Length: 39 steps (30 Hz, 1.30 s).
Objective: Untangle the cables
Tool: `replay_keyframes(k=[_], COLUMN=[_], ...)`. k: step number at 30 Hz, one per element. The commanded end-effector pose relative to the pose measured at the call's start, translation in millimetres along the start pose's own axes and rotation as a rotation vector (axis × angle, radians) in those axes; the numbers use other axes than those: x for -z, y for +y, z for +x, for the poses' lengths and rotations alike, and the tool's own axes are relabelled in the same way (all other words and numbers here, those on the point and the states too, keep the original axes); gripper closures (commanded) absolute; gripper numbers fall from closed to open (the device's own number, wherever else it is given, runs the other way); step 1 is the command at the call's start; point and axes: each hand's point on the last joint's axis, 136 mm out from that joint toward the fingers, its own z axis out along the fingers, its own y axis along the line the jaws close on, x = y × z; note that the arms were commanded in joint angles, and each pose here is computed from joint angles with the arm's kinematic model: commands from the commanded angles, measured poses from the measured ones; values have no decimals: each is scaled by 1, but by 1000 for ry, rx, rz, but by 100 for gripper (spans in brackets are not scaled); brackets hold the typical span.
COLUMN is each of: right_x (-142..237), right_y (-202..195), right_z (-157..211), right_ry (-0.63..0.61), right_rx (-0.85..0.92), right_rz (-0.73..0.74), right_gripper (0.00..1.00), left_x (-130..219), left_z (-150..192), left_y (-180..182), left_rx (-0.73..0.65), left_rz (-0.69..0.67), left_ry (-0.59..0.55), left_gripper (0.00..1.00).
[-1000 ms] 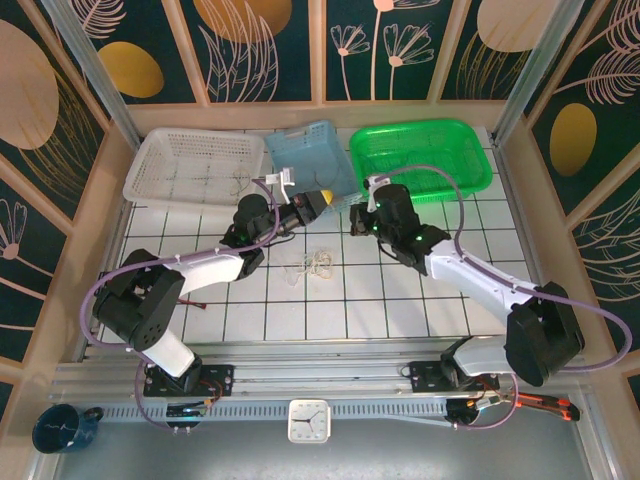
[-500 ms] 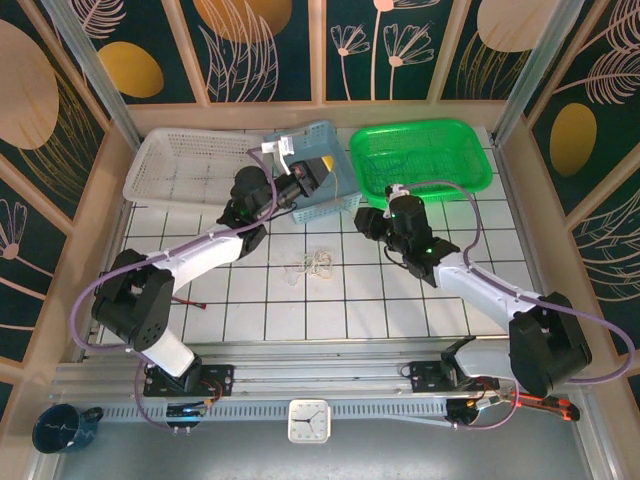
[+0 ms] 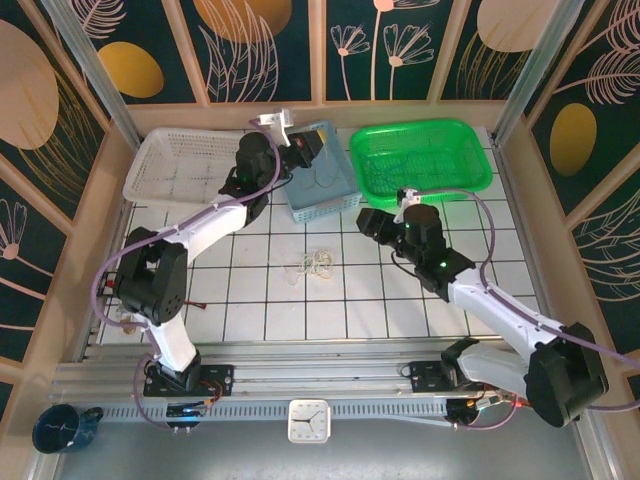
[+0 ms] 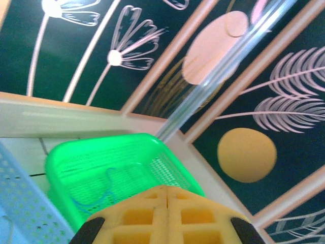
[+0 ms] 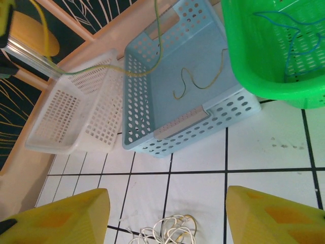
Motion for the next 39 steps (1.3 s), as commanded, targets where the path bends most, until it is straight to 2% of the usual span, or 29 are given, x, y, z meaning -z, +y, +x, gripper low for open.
replay_keyframes(k=[1, 18, 19, 20, 21, 23, 25, 26, 33, 39], right_x=[10, 25, 26, 25, 25, 25, 24, 23, 14, -2], right_y=[-8, -25, -25, -24, -23, -23, -22, -22, -21, -14], right_z=[3, 27, 27, 28, 29, 30, 32, 32, 41, 61], right_ry=[-15, 7, 8, 12, 15, 19, 24, 25, 60, 135], right_rx=[-29, -55, -53, -48, -46, -41, -37, -37, -14, 46], right_rz=[22, 38, 38, 36, 36, 36, 36, 36, 47, 50], right_gripper=[37, 37, 37, 38, 37, 37, 38, 38, 38, 38], left_x=[-9, -38, -39, -39, -39, -40, -41, -41, -38, -16], left_z=[-9, 6, 6, 4, 1, -5, -10, -14, -28, -8], left_y=[19, 124, 128, 131, 131, 130, 125, 122, 86, 63], left_rx=[-65, -209, -207, -210, -213, -224, -237, -243, -226, -128], left_rz=[-54, -348, -358, -366, -373, -381, -374, -368, -274, -194], left_ry=[-1, 106, 113, 117, 118, 117, 117, 116, 133, 192], left_gripper=[100, 100, 97, 81, 60, 26, 5, 1, 1, 1])
